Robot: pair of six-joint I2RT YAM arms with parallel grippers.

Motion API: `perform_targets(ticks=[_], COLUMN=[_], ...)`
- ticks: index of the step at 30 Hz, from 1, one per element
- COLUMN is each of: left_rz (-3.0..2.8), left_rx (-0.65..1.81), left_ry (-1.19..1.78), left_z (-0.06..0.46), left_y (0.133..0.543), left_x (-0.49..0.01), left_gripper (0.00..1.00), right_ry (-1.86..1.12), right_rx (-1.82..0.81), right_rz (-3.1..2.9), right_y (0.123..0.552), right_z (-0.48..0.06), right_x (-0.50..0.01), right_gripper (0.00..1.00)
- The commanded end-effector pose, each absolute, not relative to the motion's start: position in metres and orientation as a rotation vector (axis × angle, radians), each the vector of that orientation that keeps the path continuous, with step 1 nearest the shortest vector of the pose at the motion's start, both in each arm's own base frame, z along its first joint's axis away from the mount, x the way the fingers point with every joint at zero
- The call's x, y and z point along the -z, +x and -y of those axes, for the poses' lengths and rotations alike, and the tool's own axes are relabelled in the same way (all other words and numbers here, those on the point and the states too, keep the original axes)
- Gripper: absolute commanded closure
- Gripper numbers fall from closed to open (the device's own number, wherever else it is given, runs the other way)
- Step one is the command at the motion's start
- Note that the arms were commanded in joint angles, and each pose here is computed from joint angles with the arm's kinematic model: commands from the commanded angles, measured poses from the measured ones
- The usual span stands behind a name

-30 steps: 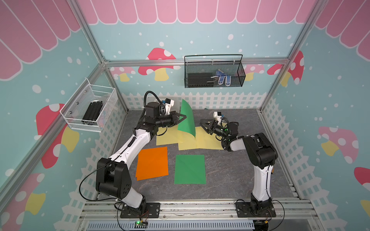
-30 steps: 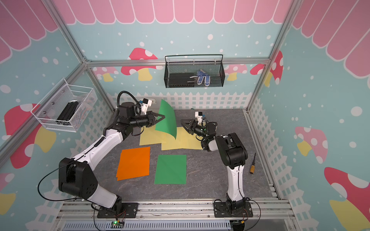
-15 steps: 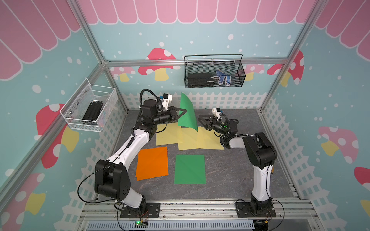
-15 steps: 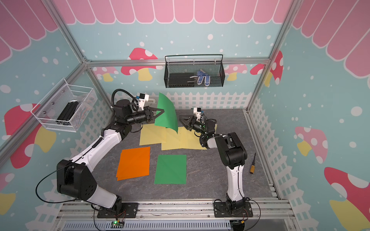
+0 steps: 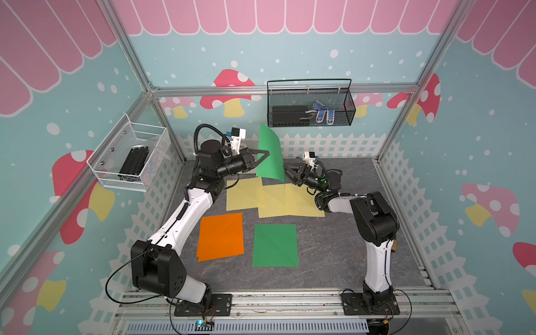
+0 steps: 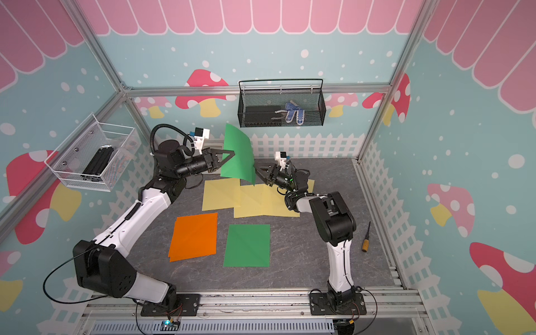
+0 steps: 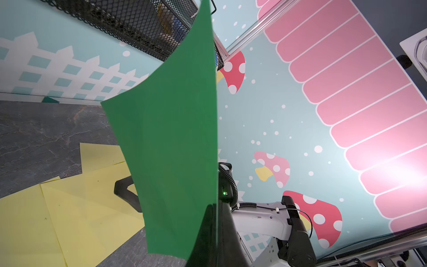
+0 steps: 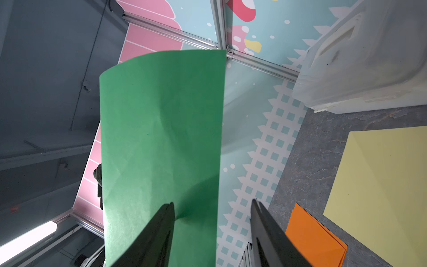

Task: Sort the scattered colored papers by color
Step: Pick up the colored paper from the center of the board.

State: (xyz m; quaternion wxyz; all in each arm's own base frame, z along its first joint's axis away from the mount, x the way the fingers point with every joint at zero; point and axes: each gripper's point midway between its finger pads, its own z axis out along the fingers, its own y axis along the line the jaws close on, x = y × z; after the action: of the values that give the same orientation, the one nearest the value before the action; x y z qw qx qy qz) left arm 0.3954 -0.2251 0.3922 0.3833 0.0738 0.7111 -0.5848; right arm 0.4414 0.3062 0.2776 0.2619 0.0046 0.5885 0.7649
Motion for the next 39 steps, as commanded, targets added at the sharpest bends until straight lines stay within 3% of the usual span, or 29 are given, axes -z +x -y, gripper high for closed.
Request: perform_targets(ticks=[1, 19, 29, 34, 39], left_rz=[-1.793, -1.886, -1.918, -1.923, -1.930], left_rx=[1.499, 1.390, 1.345, 1.338, 1.333], left_ry=[0.206, 0.112, 0.104, 0.096, 0.095], left_z=[0.223, 0.198, 0.188, 0.183, 0.181], left_y=[0.386, 0.403, 0.404, 0.402, 0.401], left_x=[-0.399, -0.367, -0.360, -0.359, -0.356], left_gripper=[1.00, 1.00, 1.00, 1.00, 1.00], right_ry=[-0.039, -0.127, -0.146, -0.135, -0.141], right_rx=[-2.115, -2.128, -2.132, -2.139, -2.148], right_rz=[-1.499, -1.456, -1.461, -1.470, -1.479], right_y=[0.434, 0.400, 0.384, 0.384, 0.382], right_z=[-0.305, -0.297, -0.292, -0.292, -0.293], right_x=[-0.308, -0.348, -0.355, -0.353, -0.352], right_gripper=[0.46, 0.63, 0.63, 0.70, 0.69])
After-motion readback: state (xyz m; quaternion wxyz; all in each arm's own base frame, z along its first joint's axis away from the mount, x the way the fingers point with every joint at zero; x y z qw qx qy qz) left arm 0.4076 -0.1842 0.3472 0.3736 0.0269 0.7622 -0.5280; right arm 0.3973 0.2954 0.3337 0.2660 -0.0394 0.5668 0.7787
